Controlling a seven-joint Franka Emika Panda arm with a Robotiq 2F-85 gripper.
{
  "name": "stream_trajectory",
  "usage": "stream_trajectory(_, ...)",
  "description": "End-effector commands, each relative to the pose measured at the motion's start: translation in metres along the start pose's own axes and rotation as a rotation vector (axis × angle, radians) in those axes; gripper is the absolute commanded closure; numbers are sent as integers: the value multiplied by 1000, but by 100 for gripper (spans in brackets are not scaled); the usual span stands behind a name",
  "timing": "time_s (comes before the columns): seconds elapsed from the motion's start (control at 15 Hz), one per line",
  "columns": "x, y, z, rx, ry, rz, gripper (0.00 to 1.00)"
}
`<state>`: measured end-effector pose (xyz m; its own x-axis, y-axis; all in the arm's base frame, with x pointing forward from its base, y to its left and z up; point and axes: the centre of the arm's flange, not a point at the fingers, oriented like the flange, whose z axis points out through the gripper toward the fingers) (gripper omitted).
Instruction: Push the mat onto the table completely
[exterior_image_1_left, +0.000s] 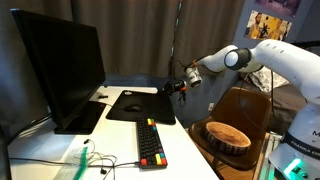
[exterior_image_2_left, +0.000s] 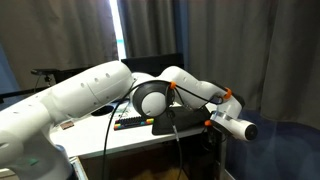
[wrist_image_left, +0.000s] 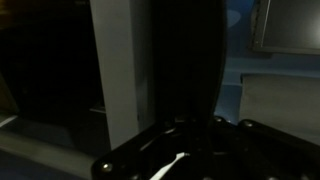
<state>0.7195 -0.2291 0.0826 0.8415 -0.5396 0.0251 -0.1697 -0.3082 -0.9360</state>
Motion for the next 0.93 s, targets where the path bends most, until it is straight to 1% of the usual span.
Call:
stream_trajectory(0.0, 27, -5, 25, -19, -38, -79, 99)
stream_trajectory(0.27, 48, -16, 27, -85, -28, -160, 99)
stream_trajectory(0.4, 59, -22, 18, -126, 3, -191, 99)
stream_trajectory(0.6, 71, -30, 3, -193, 21, -240, 99)
stream_trajectory(0.73, 76, -33, -2, -206, 4, -269, 99)
stream_trajectory(0.87, 81, -32, -6, -240, 9, -284, 99)
